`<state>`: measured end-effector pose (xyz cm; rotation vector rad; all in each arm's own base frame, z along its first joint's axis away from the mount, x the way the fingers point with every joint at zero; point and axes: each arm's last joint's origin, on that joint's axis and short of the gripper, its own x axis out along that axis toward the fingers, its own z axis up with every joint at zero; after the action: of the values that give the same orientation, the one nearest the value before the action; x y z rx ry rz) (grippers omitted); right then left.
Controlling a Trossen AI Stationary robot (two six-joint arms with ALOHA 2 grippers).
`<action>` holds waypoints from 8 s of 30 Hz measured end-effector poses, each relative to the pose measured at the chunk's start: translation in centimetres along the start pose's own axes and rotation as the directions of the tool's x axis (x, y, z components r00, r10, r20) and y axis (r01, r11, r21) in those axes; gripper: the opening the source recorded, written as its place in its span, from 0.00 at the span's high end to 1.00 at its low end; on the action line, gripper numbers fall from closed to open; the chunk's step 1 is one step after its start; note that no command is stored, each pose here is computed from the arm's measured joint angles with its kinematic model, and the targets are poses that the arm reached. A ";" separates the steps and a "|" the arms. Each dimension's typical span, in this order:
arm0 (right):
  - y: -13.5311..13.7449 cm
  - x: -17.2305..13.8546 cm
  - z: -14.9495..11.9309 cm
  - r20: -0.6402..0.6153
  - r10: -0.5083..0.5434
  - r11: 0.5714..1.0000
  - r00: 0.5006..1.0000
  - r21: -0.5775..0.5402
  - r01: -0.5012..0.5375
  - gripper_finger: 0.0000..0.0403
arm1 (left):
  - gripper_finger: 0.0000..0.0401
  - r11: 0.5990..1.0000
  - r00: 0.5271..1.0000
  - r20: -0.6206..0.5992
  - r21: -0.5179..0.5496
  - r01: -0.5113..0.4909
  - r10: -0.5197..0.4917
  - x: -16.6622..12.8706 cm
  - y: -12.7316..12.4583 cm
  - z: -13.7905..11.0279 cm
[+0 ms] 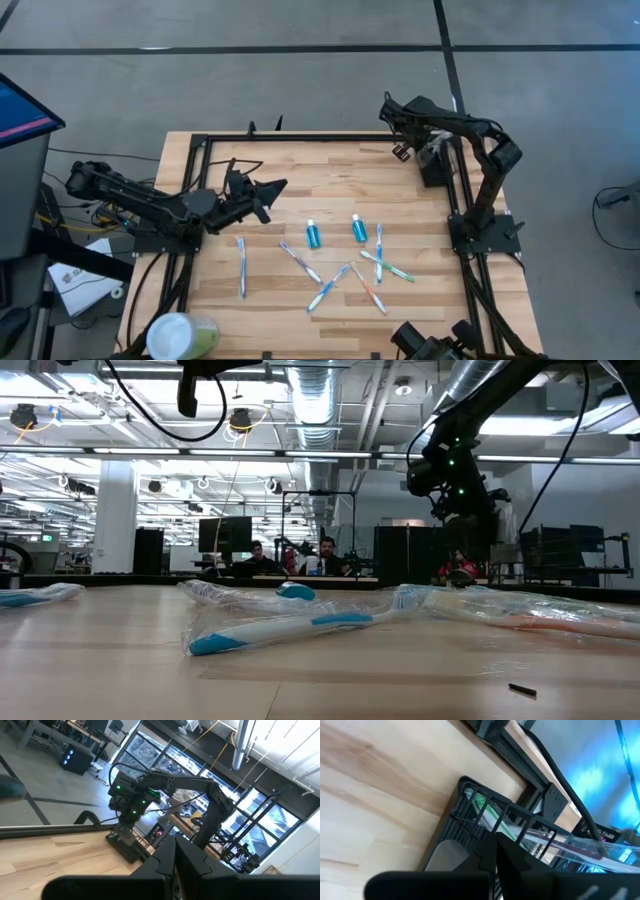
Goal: Pick & Place toothbrushing station
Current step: Adjust the wire organizer, then put the orange toothbrush into the right section of wire organizer
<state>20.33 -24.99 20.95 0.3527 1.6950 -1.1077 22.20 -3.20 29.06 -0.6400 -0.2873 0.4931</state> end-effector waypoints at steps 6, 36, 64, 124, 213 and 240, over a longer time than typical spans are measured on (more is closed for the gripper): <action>0.9 -1.3 0.3 0.045 0.001 0.998 0.999 -0.068 0.002 1.00 | 1.00 1.000 1.000 0.001 -0.001 0.000 0.000 0.0 0.0 0.0; 5.3 -23.6 -10.3 0.440 0.580 0.814 0.685 -0.307 -0.493 1.00 | 1.00 0.986 0.947 -0.279 -0.022 0.163 -0.162 -1.2 -0.4 -1.7; 14.0 -27.3 -23.5 0.220 0.730 0.656 0.647 -0.492 -0.572 1.00 | 1.00 0.975 0.759 -0.643 0.093 0.204 -0.098 -4.3 0.8 -4.1; 27.2 -13.6 -25.7 0.070 0.824 0.560 0.562 -0.259 -0.787 0.73 | 1.00 0.969 0.716 -0.690 0.092 0.229 -0.103 -5.7 0.3 -4.7; 32.6 -11.3 -23.4 0.141 0.635 0.770 0.760 -0.192 -0.608 0.47 | 1.00 0.973 0.719 -0.681 0.042 0.227 -0.138 -5.5 0.1 -4.6; 33.5 -9.4 -22.7 0.093 0.570 0.806 0.816 -0.257 -0.534 0.61 | 1.00 0.973 0.721 -0.679 0.043 0.228 -0.140 -5.4 0.1 -4.6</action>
<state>33.75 13.57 13.26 0.5567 1.4112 -0.4915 19.39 -8.26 24.92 -0.6202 0.3728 0.0570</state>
